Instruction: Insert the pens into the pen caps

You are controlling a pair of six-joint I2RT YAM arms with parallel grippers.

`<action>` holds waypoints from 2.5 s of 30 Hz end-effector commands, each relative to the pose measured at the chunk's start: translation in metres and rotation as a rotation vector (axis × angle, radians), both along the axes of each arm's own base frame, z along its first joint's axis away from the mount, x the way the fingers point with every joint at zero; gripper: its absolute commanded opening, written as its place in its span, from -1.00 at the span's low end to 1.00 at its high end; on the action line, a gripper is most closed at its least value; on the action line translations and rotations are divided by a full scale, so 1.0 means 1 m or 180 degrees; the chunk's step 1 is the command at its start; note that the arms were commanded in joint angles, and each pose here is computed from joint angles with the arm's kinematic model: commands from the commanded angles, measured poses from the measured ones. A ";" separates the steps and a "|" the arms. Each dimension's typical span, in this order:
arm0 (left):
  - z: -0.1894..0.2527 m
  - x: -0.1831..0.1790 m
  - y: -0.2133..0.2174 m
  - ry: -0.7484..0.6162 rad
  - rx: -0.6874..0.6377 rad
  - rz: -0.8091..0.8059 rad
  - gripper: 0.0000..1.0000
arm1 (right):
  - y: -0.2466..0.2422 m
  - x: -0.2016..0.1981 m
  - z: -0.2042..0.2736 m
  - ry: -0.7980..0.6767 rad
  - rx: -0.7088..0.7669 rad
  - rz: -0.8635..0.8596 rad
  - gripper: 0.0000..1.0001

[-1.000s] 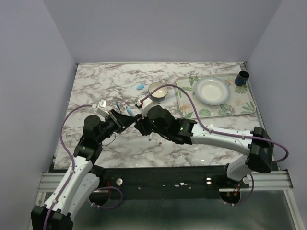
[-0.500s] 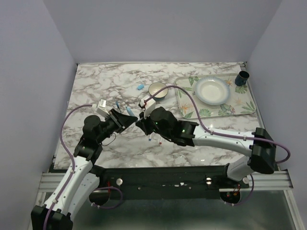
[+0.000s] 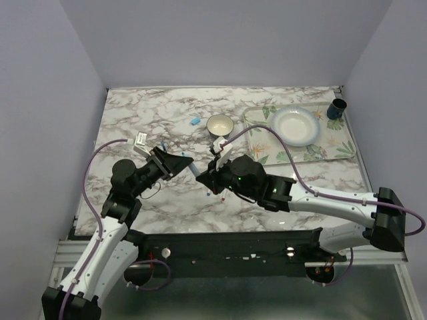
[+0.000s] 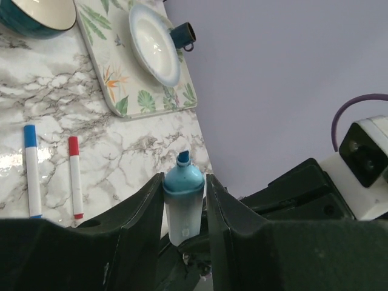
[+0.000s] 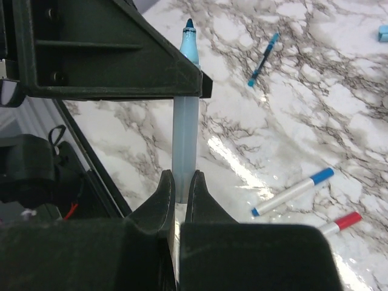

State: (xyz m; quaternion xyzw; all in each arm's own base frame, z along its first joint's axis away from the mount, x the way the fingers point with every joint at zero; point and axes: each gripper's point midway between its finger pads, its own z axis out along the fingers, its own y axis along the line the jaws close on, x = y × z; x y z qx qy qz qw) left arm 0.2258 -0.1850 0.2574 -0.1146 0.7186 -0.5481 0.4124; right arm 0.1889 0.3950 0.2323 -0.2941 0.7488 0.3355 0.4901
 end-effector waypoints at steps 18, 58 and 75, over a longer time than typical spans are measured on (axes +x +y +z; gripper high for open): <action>0.092 -0.066 -0.018 -0.1433 -0.0879 -0.1036 -0.31 | 0.000 -0.035 0.077 0.0374 0.1508 0.0367 -0.99; 0.013 0.030 0.006 -0.0460 0.1406 -0.0295 0.67 | -0.105 0.019 0.087 0.0002 0.0922 -0.0973 -0.99; -0.058 0.259 0.037 -0.0701 0.4161 -0.0607 0.44 | -0.188 -0.017 0.107 -0.0222 0.1167 -0.1046 -0.99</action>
